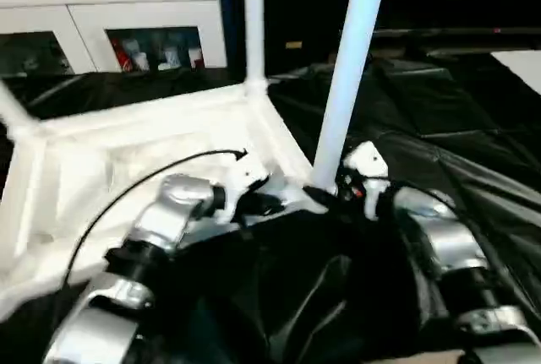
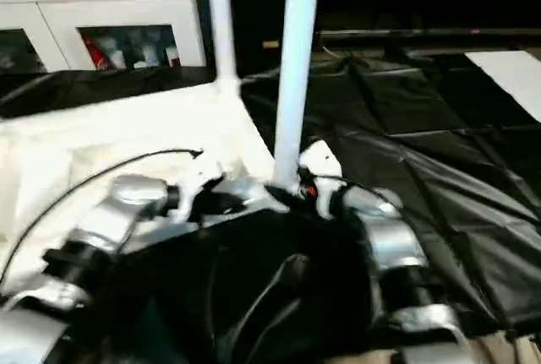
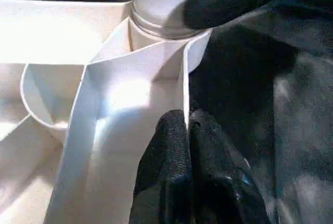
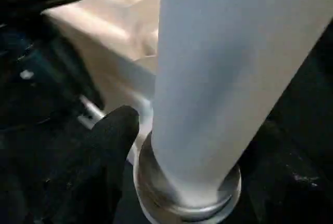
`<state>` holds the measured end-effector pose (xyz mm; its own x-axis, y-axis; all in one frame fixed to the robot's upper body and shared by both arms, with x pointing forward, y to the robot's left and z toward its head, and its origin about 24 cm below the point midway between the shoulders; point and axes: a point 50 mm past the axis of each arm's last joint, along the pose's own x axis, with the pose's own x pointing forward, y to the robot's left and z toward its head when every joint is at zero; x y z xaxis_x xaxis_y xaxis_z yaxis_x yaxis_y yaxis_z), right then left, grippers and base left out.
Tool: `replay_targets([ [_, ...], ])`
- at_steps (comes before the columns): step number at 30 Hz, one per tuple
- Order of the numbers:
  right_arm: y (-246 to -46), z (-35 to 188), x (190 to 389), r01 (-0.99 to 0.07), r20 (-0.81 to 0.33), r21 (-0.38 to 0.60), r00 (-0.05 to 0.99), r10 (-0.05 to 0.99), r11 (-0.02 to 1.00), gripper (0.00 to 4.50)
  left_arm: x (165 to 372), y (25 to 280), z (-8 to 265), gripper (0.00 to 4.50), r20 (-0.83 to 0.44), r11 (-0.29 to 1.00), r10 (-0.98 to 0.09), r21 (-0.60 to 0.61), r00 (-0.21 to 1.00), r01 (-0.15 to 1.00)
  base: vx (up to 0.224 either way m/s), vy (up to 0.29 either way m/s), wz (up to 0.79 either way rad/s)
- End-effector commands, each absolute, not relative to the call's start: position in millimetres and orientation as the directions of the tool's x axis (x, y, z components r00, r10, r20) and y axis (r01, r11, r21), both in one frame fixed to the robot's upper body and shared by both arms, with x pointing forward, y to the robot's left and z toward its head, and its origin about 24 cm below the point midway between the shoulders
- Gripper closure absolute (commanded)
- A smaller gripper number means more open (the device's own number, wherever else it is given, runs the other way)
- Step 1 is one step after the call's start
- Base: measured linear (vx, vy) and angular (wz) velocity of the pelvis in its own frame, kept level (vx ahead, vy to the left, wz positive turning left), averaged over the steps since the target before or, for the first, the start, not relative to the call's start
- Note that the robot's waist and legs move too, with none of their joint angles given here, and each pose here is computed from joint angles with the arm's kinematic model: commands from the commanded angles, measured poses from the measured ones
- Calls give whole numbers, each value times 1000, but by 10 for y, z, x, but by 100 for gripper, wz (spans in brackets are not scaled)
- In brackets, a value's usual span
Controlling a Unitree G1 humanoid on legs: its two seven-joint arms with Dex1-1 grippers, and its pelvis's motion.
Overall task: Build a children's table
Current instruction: Rotate leg to tighten
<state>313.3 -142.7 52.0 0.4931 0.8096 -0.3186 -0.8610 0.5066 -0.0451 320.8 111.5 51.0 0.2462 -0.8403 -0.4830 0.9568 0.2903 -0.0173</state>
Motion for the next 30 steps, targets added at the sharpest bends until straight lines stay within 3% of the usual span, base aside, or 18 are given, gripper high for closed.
replay_targets([
  [1, -1124, 314, 2885, -961, -372, 74, 221, 902, 266, 145, 3219, 986, 690, 450, -427, 199, -882, 44, 199, 979, 0, 0, 0],
  [7, -1179, 300, 2875, -970, -398, 82, 178, 900, 229, 175, 3136, 1063, 691, 450, -439, 107, -892, 18, 104, 994, 0, 0, 0],
  [16, -1187, 310, 2847, -976, -397, 99, 138, 907, 192, 236, 3131, 1080, 672, 450, -442, 104, -891, 13, 99, 995, 0, 0, 0],
  [19, -1175, 304, 2832, -975, -386, 107, 139, 912, 194, 243, 3174, 1065, 676, 450, -436, 154, -888, 22, 148, 988, 0, 0, 0],
  [21, -1142, 298, 2852, -963, -361, 115, 187, 914, 243, 245, 3216, 1029, 682, 450, -422, 213, -884, 23, 202, 977, 0, 0, 0],
  [23, -1098, 270, 2930, -923, -351, 114, 309, 884, 368, 246, 3275, 972, 696, 450, -401, 291, -873, 30, 278, 956, 0, 0, 0],
  [26, -1036, 216, 3067, -821, -353, 116, 492, 795, 560, 248, 3343, 878, 711, 450, -369, 382, -854, 33, 367, 923, 0, 0, 0],
  [30, -928, 180, 3176, -694, -345, 136, 636, 690, 707, 250, 3405, 767, 711, 450, -348, 478, -817, 38, 460, 877, -16, 2, -1],
])
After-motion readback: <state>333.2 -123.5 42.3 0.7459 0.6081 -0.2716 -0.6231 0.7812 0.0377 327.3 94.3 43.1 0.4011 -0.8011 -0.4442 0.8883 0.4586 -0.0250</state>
